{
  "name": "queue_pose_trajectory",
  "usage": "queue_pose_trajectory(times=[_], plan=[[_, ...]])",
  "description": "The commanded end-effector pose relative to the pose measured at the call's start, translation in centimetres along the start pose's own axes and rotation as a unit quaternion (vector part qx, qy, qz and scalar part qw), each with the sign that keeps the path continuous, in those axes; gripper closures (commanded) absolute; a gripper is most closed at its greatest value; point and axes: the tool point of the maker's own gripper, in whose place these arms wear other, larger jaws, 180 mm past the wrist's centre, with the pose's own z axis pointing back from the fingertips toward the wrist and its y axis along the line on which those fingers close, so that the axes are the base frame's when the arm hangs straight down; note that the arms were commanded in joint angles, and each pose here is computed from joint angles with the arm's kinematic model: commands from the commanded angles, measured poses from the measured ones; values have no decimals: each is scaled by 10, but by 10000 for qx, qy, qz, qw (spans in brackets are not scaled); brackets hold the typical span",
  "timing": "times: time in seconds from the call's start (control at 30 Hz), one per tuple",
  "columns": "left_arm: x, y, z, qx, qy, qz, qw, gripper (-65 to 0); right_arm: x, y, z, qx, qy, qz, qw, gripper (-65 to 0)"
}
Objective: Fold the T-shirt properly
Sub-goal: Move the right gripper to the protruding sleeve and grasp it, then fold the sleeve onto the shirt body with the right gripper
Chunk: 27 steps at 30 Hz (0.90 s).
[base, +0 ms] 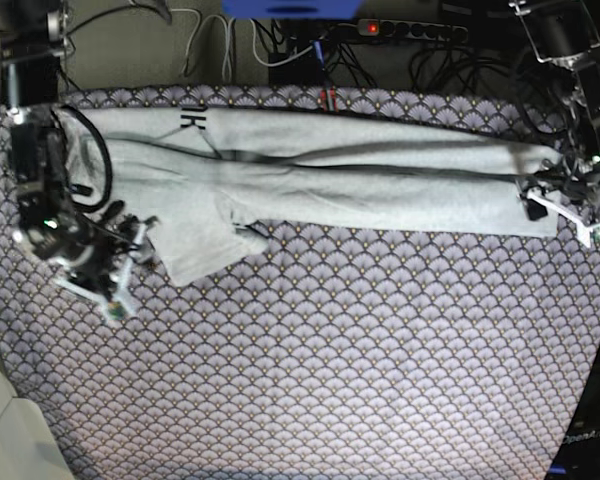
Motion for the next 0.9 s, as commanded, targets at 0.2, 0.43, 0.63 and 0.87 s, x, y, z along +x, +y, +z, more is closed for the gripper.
queue_pose_trajectory(times=[0.2,0.43,0.63,0.87], plan=[[11,8,5,72,-174,-76,9998,-522,28,14,-31,331,-314,-47,9989,-374],[5,10,5,87,-124,-84,9998,-522,15,18,-59,507,-189,-332,9980,-374],[5,9,5,85,-124,-82,9999,-522,3,15,-68,516,-47,-478,9975,-374],[5,9,5,85,-124,-82,9999,-522,-11,22,-68,573,66,-539,9969,-255]])
